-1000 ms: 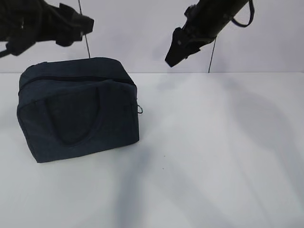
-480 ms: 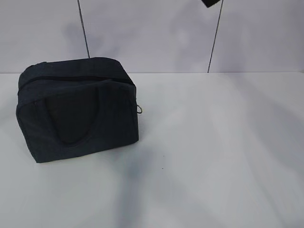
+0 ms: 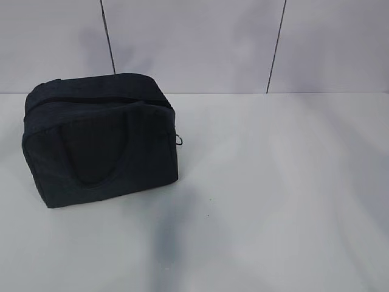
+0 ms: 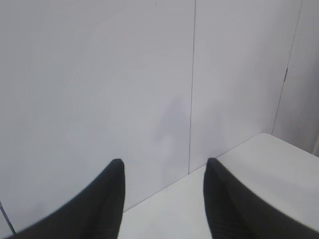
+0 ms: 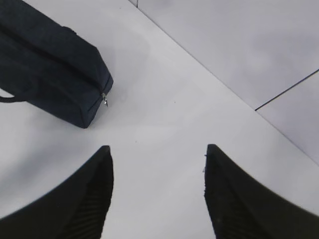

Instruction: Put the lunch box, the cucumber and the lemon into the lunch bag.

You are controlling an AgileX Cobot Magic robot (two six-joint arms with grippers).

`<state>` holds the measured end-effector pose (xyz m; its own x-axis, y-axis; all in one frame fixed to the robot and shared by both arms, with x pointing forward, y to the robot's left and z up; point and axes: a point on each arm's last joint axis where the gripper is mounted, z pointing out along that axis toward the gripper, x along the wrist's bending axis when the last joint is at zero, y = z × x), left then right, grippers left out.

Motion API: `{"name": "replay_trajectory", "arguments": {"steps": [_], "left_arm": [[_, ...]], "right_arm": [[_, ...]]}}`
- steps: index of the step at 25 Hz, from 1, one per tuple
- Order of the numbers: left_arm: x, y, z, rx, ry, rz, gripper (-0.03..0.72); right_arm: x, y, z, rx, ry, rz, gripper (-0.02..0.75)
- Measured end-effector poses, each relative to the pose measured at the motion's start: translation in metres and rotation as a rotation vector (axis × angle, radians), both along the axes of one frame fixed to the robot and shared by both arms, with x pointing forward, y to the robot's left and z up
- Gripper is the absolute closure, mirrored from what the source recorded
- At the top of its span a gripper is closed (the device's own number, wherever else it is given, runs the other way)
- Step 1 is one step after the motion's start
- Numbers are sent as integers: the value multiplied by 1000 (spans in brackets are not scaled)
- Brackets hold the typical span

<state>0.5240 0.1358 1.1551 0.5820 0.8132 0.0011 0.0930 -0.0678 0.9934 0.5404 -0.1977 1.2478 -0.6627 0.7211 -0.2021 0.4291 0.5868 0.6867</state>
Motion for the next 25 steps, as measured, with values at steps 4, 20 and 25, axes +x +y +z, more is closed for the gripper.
{"name": "replay_trajectory", "arguments": {"steps": [4,20,25], "left_arm": [[0,0,1,-1,-2,0,317],[0,1,1,1,-2,9,317],[1,2,1,6,1,30,317]], "right_arm": [[-27,-8,-14,-11,52,-6,288],[-165,-59,-88,45,2,-248,288],[-213,-75,-107,90,-57,-311,288]]}}
